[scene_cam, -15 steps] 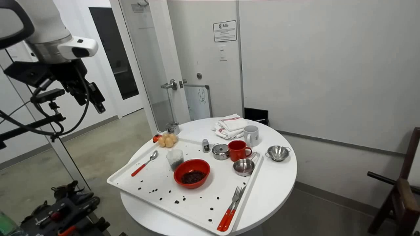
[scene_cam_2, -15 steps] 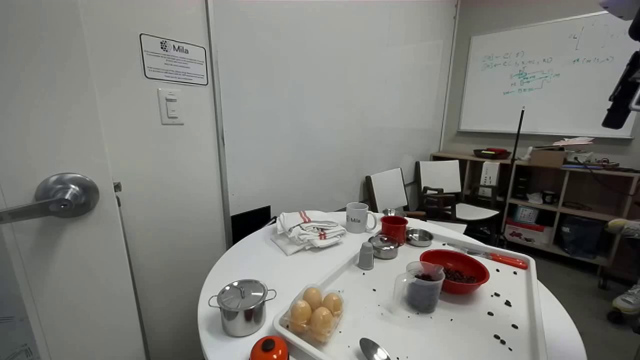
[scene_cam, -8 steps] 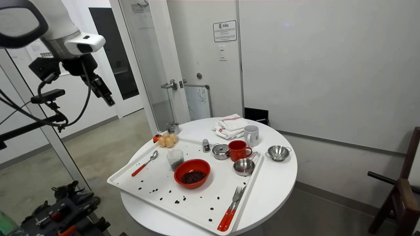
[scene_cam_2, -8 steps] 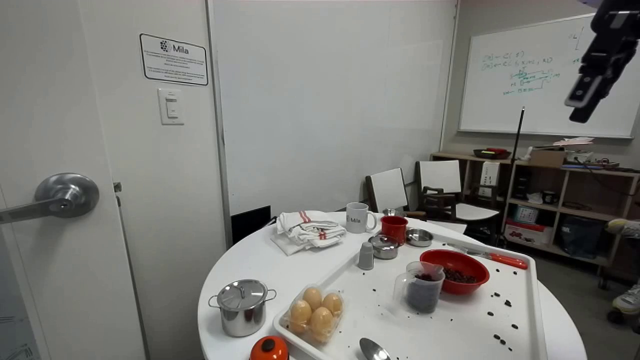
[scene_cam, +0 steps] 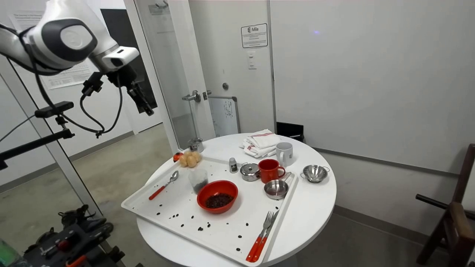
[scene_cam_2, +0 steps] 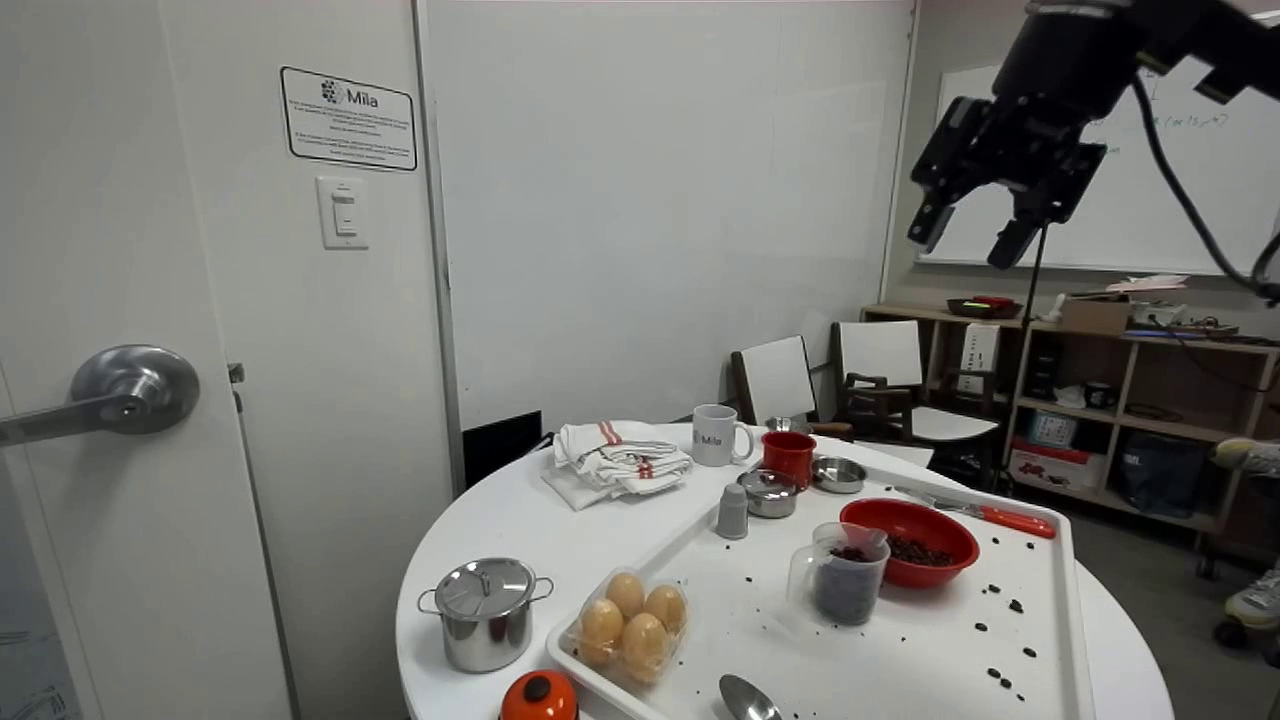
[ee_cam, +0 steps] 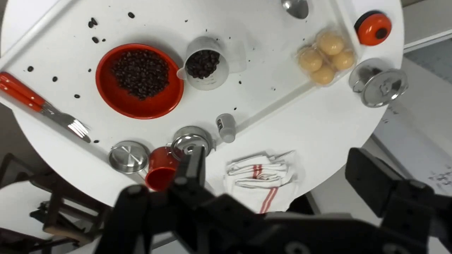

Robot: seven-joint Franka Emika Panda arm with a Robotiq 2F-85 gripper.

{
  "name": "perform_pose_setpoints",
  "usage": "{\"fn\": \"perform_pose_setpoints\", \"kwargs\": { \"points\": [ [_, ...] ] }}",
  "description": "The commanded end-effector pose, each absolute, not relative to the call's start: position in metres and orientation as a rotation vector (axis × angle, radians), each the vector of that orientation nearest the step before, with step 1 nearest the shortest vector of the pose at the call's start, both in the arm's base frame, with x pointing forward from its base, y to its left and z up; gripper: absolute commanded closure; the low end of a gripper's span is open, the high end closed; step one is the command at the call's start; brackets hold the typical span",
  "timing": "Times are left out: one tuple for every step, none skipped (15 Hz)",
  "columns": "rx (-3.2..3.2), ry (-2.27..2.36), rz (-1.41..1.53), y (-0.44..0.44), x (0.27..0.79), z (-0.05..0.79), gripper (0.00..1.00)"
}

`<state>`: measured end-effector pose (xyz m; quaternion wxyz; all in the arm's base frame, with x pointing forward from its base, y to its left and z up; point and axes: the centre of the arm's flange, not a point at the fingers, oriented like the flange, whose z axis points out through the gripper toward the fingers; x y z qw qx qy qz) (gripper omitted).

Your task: Pout the contents of the cup into the bowl

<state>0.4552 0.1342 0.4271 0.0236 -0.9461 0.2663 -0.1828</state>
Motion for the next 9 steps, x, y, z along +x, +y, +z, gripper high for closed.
{"fn": "perform_pose_setpoints", "kwargs": {
  "points": [
    [-2.907,1.126,-0.559,0.133,0.529,0.409,0.00],
    [-2.917,0.984,-0.580,0.121,0.481,0.419,0.00],
    [-2.907,1.043,-0.579,0.114,0.492,0.416,0.00],
    [-2.896,1.074,-0.572,0.109,0.500,0.413,0.00],
    [-2.889,1.087,-0.563,0.107,0.505,0.412,0.00],
    [-2.885,1.092,-0.559,0.107,0.507,0.412,0.00],
    [-2.920,1.219,-0.631,0.107,0.507,0.409,0.00],
    [-2.912,1.288,-0.679,0.106,0.504,0.404,0.00],
    [-2.902,1.358,-0.710,0.105,0.502,0.399,0.00]
  ]
}}
